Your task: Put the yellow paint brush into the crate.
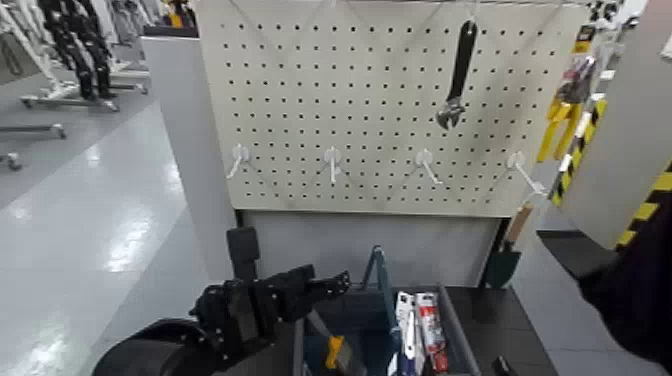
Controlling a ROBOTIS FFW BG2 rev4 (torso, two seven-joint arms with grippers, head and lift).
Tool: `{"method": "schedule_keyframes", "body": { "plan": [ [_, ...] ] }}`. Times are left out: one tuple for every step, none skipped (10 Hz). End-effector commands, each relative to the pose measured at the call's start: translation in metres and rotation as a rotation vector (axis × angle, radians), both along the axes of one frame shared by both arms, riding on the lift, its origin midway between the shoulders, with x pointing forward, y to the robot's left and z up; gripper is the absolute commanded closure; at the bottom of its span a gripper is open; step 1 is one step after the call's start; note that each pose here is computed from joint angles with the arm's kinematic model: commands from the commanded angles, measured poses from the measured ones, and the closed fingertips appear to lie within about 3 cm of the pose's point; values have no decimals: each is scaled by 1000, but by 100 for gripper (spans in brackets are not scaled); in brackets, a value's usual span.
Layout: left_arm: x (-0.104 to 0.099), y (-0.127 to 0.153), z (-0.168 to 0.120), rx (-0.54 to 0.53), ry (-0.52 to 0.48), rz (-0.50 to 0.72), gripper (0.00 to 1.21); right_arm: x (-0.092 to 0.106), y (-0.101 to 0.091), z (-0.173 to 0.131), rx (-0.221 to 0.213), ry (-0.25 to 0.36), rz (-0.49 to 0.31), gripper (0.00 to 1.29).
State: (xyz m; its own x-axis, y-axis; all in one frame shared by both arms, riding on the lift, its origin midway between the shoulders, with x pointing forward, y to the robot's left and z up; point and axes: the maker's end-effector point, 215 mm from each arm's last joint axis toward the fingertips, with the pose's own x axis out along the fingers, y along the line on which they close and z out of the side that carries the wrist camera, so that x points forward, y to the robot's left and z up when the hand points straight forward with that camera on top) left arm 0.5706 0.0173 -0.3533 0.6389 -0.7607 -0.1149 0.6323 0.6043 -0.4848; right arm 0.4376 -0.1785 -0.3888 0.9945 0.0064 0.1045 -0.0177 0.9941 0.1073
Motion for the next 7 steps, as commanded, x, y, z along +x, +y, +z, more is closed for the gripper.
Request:
{"method": "schedule_keyframes", "body": {
  "plan": [
    [11,19,19,145,-153,79,17,0,0,0,-1,0,0,13],
    [14,28,25,185,-205,118,17,0,0,0,0,0,0,13],
    [15,41,29,224,-243,169,17,-1,0,-1,0,2,0,13],
    [15,56,33,264,-286,225,17,0,0,0,1,2,0,13],
    [13,71,40,292,-341,274,17,-1,0,-1,1,3,0,13],
    [7,83,42,300,-377,311,17,-1,-1,-1,1,3,-2,13],
    [2,96,44,334,-413,346,17,-1,-1,-1,1,5,-2,13]
  ]
}}
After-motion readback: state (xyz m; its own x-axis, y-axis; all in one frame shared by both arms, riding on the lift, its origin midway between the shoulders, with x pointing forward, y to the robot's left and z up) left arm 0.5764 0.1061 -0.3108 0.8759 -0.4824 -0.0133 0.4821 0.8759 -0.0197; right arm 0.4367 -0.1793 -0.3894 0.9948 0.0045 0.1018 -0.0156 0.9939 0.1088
